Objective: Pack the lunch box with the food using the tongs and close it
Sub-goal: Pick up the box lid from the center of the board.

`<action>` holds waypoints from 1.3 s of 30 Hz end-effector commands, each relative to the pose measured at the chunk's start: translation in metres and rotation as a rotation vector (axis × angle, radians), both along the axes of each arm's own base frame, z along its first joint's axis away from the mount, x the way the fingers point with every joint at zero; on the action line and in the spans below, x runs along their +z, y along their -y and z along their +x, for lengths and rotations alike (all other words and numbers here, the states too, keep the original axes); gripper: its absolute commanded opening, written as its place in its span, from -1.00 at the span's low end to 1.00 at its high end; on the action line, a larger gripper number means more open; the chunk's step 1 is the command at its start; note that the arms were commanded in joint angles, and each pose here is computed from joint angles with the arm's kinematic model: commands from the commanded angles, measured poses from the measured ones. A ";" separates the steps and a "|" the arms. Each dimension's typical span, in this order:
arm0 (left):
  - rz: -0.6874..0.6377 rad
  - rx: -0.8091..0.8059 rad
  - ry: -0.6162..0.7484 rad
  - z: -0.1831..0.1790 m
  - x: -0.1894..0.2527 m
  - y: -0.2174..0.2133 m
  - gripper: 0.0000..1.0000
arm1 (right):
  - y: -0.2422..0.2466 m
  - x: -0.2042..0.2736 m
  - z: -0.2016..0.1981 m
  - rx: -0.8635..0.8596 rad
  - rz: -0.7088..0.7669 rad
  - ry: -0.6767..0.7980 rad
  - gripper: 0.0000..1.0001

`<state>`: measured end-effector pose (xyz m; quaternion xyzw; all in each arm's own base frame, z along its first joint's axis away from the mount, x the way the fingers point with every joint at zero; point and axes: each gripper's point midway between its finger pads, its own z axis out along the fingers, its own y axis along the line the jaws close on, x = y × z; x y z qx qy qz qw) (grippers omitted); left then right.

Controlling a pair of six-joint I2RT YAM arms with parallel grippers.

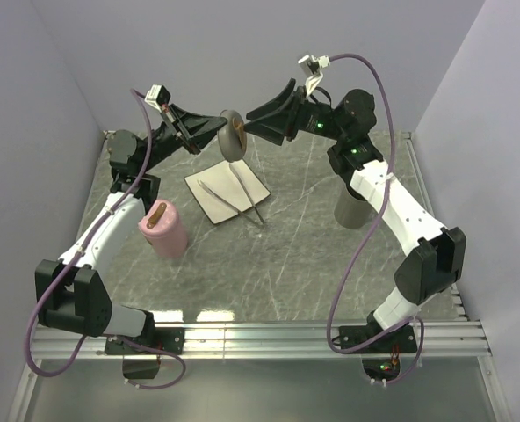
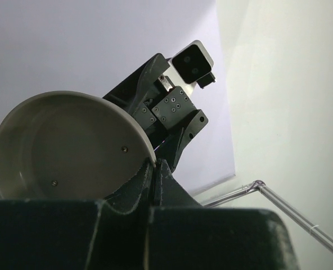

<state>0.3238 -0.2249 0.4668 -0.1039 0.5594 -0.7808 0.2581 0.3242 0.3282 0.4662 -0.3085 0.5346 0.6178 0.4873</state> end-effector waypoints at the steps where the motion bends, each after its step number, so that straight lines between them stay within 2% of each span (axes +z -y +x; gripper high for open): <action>1: -0.050 0.006 0.046 -0.006 0.028 -0.006 -0.99 | 0.001 0.034 -0.010 0.000 0.061 0.118 0.32; 5: -0.045 0.003 0.041 -0.008 0.026 -0.006 -0.99 | -0.007 0.018 -0.010 -0.006 0.016 0.149 0.25; 10: -0.043 0.008 0.042 -0.009 0.025 -0.008 -0.99 | -0.014 0.001 -0.019 0.008 -0.034 0.154 0.25; 14: -0.046 0.009 0.053 -0.010 0.027 -0.009 -0.99 | -0.022 -0.011 -0.023 -0.009 -0.094 0.213 0.26; 23: -0.046 -0.002 0.073 -0.016 0.030 -0.009 -0.99 | -0.021 -0.021 -0.015 -0.040 -0.123 0.212 0.22; 32: -0.045 -0.023 0.083 -0.023 0.029 -0.007 -0.99 | -0.028 -0.021 -0.013 -0.008 -0.091 0.179 0.03; 35: -0.044 -0.029 0.081 -0.024 0.028 -0.006 -0.99 | -0.028 -0.018 -0.011 -0.015 -0.085 0.172 -0.10; 39: -0.040 -0.034 0.075 -0.026 0.025 -0.005 -0.99 | -0.030 -0.016 -0.009 -0.016 -0.078 0.160 -0.38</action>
